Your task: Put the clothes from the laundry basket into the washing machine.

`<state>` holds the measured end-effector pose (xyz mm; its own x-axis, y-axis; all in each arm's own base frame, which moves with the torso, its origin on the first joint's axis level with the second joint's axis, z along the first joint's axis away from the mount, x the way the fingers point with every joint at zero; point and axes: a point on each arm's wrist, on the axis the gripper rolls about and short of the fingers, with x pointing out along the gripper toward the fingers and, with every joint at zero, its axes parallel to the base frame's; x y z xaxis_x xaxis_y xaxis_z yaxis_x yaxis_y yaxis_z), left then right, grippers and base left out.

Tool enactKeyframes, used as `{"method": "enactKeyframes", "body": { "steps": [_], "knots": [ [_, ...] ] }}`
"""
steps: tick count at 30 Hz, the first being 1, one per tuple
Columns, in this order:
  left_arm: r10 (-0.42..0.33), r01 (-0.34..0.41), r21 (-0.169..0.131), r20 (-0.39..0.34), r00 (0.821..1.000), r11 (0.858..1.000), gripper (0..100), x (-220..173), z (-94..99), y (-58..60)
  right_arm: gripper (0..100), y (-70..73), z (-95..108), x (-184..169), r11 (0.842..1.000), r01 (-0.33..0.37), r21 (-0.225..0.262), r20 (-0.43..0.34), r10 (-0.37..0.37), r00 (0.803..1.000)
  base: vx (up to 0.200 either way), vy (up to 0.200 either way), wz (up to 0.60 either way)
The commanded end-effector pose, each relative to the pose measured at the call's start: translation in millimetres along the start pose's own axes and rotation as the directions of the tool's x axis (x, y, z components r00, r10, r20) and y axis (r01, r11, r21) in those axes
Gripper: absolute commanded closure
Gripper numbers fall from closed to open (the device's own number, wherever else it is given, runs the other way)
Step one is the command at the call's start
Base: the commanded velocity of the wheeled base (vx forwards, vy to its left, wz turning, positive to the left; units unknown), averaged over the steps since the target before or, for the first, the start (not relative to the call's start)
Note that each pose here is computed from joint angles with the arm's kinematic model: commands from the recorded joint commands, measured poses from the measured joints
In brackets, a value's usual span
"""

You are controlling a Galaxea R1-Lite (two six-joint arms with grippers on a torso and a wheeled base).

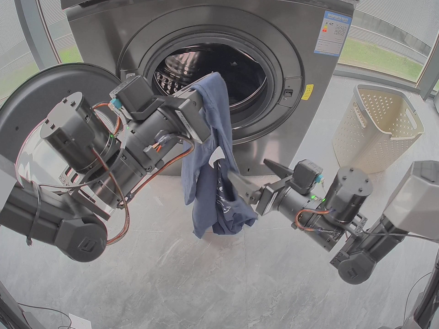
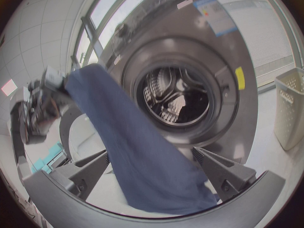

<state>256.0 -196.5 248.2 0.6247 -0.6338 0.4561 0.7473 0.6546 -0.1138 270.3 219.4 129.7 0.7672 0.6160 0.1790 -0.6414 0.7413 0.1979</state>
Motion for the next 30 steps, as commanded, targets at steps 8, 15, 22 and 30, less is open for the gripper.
{"method": "enactKeyframes", "body": {
  "steps": [8, 15, 22, 30],
  "knots": [
    [-0.028, 0.028, -0.009, 0.017, 0.999, 1.000, 100, 8, 0.6, -8.5, 0, -2.3, -61, 20, 1.000, -0.016, 0.004, -0.124, 0.017, 0.992, 0.000, 0.000, 0.00],
    [-0.029, 0.029, -0.009, 0.015, 0.999, 1.000, 100, 7, 1.5, -8.8, 0, -2.9, -71, 42, 0.999, -0.028, -0.031, -0.081, 0.025, 0.996, 0.000, 0.000, 0.00],
    [-0.038, 0.038, -0.015, 0.020, 0.999, 0.999, 100, 6, 4.4, -12.9, 0, -8.2, -73, 69, 0.999, -0.019, -0.039, 0.002, 0.019, 1.000, 0.000, 0.000, 0.00],
    [-0.033, 0.033, -0.006, 0.006, 0.999, 0.999, 100, 6, -0.2, -11.1, 0, -2.9, -78, 73, 0.999, -0.038, -0.025, 0.004, 0.038, 0.999, 0.000, 0.000, 0.00]
  ]
}}
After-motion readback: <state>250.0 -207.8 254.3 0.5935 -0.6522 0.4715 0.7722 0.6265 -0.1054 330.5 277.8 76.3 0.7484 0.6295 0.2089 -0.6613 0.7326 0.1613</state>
